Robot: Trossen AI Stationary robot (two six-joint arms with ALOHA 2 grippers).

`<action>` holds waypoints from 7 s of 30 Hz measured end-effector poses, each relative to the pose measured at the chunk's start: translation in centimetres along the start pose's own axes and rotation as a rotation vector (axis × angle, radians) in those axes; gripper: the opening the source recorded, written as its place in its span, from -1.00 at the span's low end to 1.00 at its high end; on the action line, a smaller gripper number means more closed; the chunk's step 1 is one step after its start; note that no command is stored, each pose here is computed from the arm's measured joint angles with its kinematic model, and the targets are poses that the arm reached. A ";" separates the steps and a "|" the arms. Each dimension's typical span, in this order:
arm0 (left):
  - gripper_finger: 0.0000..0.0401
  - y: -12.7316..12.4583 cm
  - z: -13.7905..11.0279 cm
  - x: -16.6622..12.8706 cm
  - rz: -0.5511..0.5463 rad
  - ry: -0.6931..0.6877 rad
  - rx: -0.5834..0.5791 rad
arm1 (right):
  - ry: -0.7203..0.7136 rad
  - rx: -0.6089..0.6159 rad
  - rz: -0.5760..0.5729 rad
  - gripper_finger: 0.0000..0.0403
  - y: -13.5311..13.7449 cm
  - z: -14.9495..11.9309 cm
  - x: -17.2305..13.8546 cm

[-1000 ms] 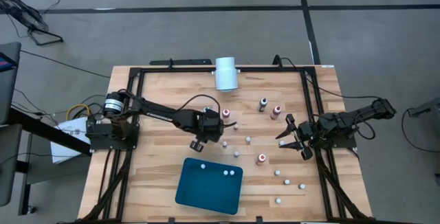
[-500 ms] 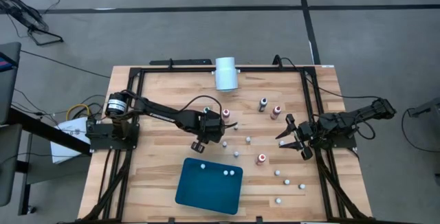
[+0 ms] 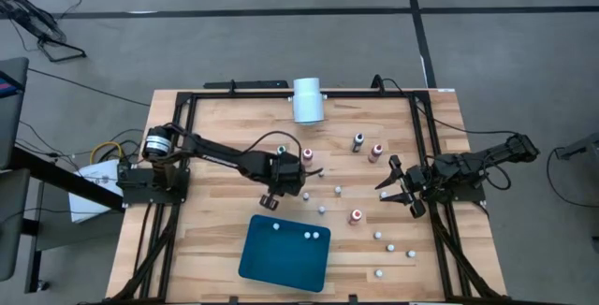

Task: Pick & Place food coloring
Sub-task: Put the small violet food coloring bottle into the blue bin, then put the large green food coloring bottle into the blue bin

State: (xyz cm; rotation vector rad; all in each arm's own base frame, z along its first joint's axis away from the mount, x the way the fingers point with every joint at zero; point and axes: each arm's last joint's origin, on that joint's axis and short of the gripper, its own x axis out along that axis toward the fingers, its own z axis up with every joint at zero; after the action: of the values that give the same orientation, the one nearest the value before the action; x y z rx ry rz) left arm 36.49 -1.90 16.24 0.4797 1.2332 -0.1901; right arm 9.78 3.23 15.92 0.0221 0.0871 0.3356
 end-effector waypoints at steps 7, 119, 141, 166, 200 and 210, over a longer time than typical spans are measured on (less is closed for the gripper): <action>-0.63 -0.7 0.2 -2.9 0.009 -0.045 0.014 | 0.000 0.000 0.000 -0.21 0.0 0.0 0.0; -0.38 1.6 -3.3 -12.2 0.393 -0.185 -0.106 | 0.000 0.000 0.000 -0.21 0.0 0.0 0.0; -0.38 9.1 -7.5 -8.8 0.224 -0.249 -0.297 | 0.000 0.000 0.000 -0.21 0.0 0.0 0.0; 0.06 9.3 -7.5 -6.7 0.074 -0.271 -0.308 | 0.000 0.000 0.000 -0.21 0.0 0.0 0.0; -0.46 9.2 -7.6 -5.1 0.058 -0.212 -0.334 | -0.003 0.000 0.000 -0.21 0.0 0.0 0.0; -0.43 8.8 -7.2 -5.2 0.052 -0.214 -0.321 | -0.003 0.000 0.000 -0.21 0.0 0.0 0.0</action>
State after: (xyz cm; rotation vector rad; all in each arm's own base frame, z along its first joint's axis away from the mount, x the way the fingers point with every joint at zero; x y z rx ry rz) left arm 32.02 8.57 21.51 0.2061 1.0166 0.0022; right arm 9.79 3.23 15.94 0.0229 0.0841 0.3355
